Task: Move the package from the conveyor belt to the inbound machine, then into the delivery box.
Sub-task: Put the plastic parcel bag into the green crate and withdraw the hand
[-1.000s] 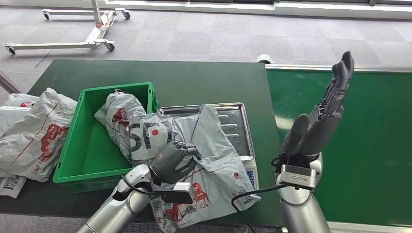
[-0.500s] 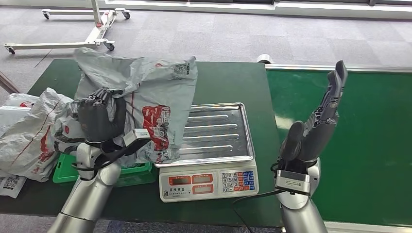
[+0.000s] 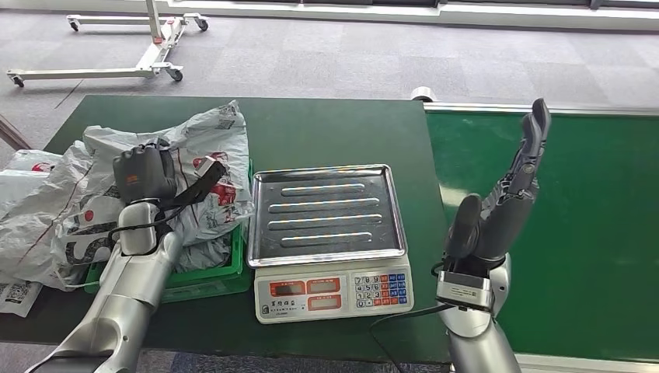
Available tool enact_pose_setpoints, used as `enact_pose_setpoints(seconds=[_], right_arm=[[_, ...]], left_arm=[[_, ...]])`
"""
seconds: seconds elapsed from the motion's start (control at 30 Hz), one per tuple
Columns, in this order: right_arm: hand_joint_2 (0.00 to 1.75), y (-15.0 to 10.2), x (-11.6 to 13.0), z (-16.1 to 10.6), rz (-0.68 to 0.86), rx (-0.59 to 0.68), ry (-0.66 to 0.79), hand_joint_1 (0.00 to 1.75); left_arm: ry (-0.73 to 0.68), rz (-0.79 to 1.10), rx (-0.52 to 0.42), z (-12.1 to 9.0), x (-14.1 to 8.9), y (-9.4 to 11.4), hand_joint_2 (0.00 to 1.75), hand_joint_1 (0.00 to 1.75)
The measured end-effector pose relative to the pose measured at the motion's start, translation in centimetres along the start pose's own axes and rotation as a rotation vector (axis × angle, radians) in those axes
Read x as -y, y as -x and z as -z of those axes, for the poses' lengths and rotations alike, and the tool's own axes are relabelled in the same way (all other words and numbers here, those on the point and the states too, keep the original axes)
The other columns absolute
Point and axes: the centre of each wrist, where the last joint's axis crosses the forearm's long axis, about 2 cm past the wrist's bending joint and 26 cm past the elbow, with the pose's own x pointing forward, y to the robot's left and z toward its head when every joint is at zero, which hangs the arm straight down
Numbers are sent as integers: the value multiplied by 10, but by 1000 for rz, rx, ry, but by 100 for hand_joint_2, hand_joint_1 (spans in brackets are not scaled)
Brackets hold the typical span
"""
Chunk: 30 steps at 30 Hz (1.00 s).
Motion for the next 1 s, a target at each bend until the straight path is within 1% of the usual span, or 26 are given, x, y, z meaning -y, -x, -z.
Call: enact_pose_setpoints(seconds=[0.03,0.1,0.17,0.23,0.3,0.33,0.4,0.47,0.53,0.57,0.63,0.7,0.77,0.83,0.87,0.93,1.0], right_arm=[[0,0,0,0,-1,-1,-1,0],[0,-1,-1,0,-2,-5,-1,0],[0,-1,-1,0,-3,-8,-2,0],[0,-1,-1,0,-3,-15,-3,0],[0,-2,-1,-1,-4,-19,-4,0],[0,-3,-1,-1,-5,-20,-5,0],[0,-4,-2,-5,-3,-19,-9,0],[0,-5,-2,-9,2,-16,-12,0],[0,-6,-2,-12,9,-12,-11,0],[0,-6,-2,-13,13,-12,-10,0],[0,-5,-3,-14,20,-16,-8,0],[87,-4,-3,-16,23,-20,-9,0],[175,-2,-3,-17,21,-21,-10,0],[175,-1,-2,-19,11,-15,-16,0],[175,-1,-1,-20,2,-11,-22,0],[175,-2,0,-23,-21,-3,-36,0],[175,-6,3,-26,-39,5,-45,0]], left_arm=[[18,-1,-28,1,3,3,87,0],[40,4,-100,1,8,8,0,0],[43,7,-181,1,11,15,0,0],[25,-6,-234,0,13,21,0,0],[-9,-32,-248,-2,14,25,0,0],[-29,-54,-235,-3,13,26,0,0],[-94,-137,-158,-5,8,22,87,0],[-224,-289,-35,-5,-3,17,175,0],[-392,-448,40,-8,-14,13,175,0],[-472,-517,44,-11,-19,11,175,0],[-625,-650,24,-19,-33,7,175,0],[-745,-770,10,-26,-51,2,175,0],[-827,-900,37,-35,-69,-10,175,0],[-846,-1048,107,-46,-84,-28,175,0],[-828,-1118,157,-52,-89,-38,175,0],[-748,-1230,279,-67,-96,-58,175,0],[-637,-1310,402,-84,-97,-77,175,0]])
